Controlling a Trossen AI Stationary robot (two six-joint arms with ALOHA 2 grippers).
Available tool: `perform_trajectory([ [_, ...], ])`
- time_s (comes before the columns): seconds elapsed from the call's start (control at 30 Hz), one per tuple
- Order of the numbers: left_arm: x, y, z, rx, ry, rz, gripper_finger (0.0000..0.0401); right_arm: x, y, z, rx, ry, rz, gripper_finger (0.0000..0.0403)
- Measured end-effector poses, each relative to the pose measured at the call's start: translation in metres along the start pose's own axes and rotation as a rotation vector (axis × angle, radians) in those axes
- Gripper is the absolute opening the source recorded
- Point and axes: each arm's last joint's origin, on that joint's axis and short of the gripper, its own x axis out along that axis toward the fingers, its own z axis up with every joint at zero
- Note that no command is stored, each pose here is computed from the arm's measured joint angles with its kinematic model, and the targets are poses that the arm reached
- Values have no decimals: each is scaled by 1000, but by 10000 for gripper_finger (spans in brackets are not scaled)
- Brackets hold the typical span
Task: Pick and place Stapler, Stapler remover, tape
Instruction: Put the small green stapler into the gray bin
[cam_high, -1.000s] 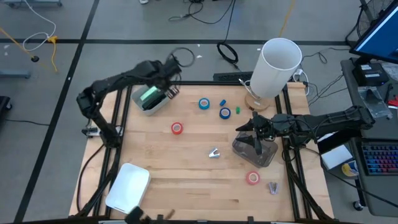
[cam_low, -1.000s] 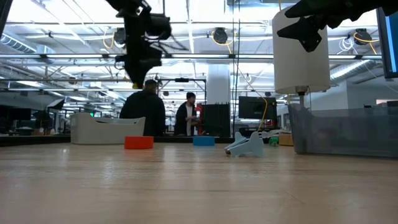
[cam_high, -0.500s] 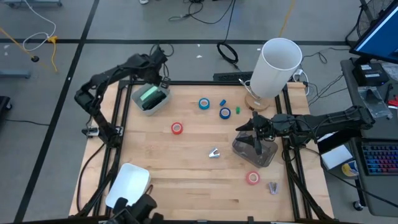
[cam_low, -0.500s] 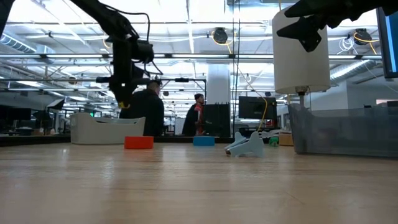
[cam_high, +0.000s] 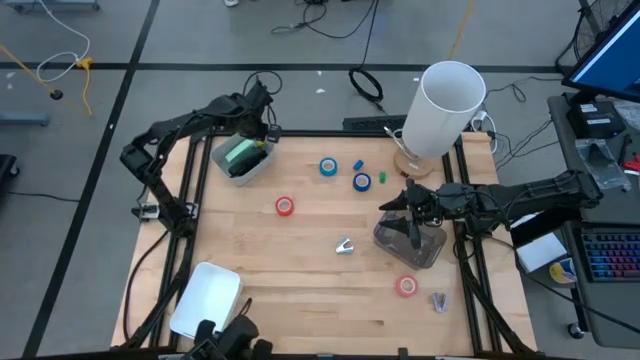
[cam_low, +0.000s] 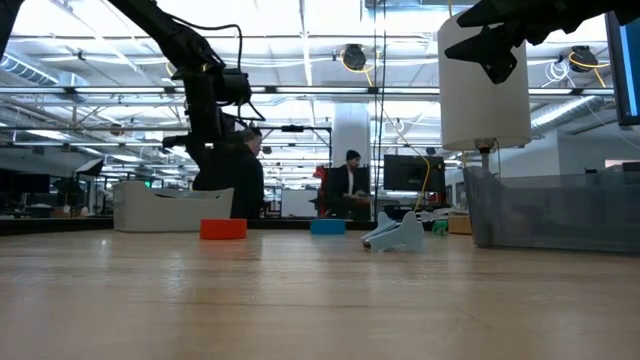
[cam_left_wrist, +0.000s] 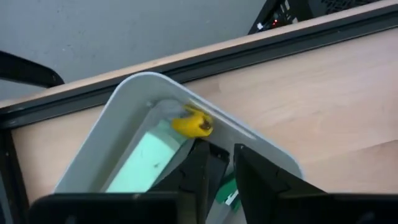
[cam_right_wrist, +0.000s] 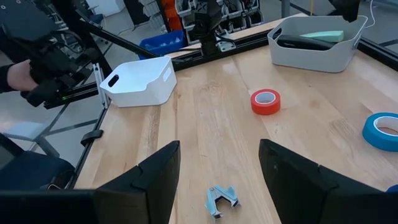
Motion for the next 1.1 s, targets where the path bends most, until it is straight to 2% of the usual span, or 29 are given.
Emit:
perform_trajectory([
  [0.2, 0, -1, 0, 1, -8, -5, 47, 0, 0, 0, 0, 0, 0, 210],
  [0.37, -1, -4, 0, 21, -7, -27, 46, 0, 0, 0, 13, 0, 0, 210],
  [0.43, -4, -10, 0, 86, -6, -113, 45, 0, 0, 0, 14, 1, 2, 210],
  [0.5, -12, -20, 0, 200, -40, -240, 43, 0, 0, 0, 14, 1, 2, 210],
  [0.6, -28, -48, -3, 387, -155, -426, 37, 0, 0, 0, 14, 1, 3, 210],
  [0.7, -41, -81, -10, 517, -291, -529, 29, 0, 0, 0, 14, 1, 3, 210],
  [0.87, -54, -118, -25, 642, -414, -626, 7, 0, 0, 0, 14, 1, 3, 210],
  [0.97, -56, -126, -34, 676, -395, -639, 4, 0, 0, 0, 15, 0, 4, 210],
  [1.1, -54, -125, -36, 640, -347, -649, 18, 0, 0, 0, 15, -1, 4, 210],
])
